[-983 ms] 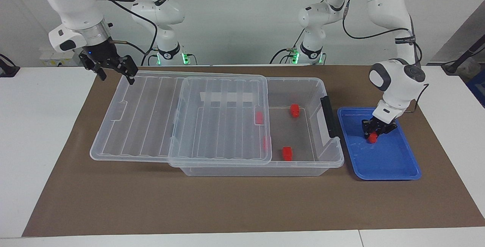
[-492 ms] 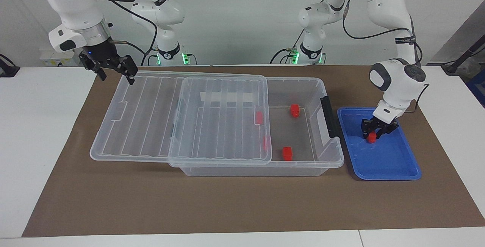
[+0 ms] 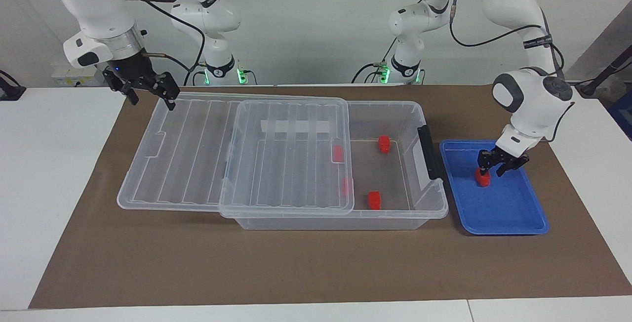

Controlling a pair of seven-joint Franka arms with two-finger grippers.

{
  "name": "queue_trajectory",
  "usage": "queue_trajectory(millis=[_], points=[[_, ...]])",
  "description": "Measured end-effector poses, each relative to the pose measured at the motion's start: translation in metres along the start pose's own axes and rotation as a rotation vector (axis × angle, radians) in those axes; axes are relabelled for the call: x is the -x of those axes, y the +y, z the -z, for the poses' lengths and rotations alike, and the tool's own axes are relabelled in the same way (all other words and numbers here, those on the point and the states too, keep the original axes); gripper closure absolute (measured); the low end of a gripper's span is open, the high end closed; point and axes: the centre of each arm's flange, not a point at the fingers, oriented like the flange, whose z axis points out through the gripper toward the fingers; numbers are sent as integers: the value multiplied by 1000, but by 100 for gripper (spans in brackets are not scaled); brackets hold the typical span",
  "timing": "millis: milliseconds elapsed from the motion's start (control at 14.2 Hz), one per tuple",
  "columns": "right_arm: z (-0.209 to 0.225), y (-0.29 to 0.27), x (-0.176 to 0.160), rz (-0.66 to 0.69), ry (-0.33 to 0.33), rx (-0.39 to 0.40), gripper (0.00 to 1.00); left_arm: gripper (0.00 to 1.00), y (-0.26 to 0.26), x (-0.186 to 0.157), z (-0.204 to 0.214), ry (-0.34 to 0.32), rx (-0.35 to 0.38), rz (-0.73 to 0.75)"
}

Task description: Place red block in blue tray from box

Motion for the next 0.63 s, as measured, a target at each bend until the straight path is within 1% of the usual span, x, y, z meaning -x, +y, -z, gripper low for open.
queue_trajectory(millis=[70,140,211,281,351,421,492,562,632], points=[[0,0,0,0,0,0,0,43,1,-1,16,-10,2,1],[0,0,0,0,0,0,0,39,2,-1,34,-20,4,6],[0,0,0,0,0,0,0,31,3,-2,55,-32,7,15],[0,0,0,0,0,0,0,31,6,-2,76,-43,9,20],[0,0,0,0,0,0,0,27,8,-2,98,-51,10,21],[0,0,0,0,0,0,0,18,10,-3,122,-52,9,20],[0,0,0,0,0,0,0,5,12,-3,147,-41,4,19],[0,0,0,0,0,0,0,0,15,-1,170,-21,-5,16],[0,0,0,0,0,0,0,0,20,2,192,2,-16,12]])
